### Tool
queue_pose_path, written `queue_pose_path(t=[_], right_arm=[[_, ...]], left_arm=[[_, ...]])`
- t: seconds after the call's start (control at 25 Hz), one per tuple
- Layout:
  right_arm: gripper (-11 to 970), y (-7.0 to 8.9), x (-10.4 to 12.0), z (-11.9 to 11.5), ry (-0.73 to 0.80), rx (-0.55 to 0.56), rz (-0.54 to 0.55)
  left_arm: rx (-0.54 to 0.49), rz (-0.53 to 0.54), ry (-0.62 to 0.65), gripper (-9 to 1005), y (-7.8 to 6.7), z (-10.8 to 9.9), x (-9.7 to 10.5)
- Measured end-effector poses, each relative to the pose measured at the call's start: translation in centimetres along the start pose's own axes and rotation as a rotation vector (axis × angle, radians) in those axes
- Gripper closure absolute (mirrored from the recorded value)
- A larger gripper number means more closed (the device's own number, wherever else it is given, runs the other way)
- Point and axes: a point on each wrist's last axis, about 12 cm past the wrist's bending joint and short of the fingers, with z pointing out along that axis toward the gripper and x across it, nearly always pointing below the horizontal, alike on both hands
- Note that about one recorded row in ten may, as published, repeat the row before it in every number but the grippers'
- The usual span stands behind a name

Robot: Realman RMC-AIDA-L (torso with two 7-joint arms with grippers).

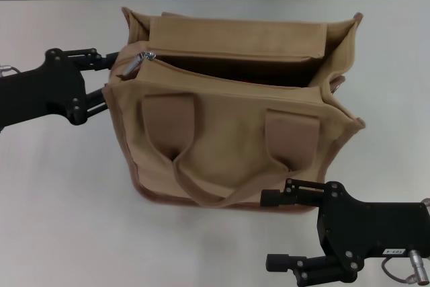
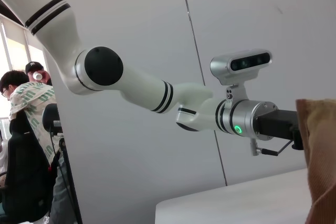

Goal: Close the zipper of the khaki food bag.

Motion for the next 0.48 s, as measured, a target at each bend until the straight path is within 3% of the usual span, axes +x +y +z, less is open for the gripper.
queue_pose_path(t=[0.36,0.48], right_arm=[[146,-0.13,-0.14,0.04,-0.007,0.005,-0.005],[147,-0.13,-0.14,0.04,-0.008,0.005,-0.005]], left_arm=[[0.009,-0.001,-0.013,793,-0.19,-0.22,-0.09],[0.019,0.002,-0.024,853,-0.29,-0.25,-0.27]])
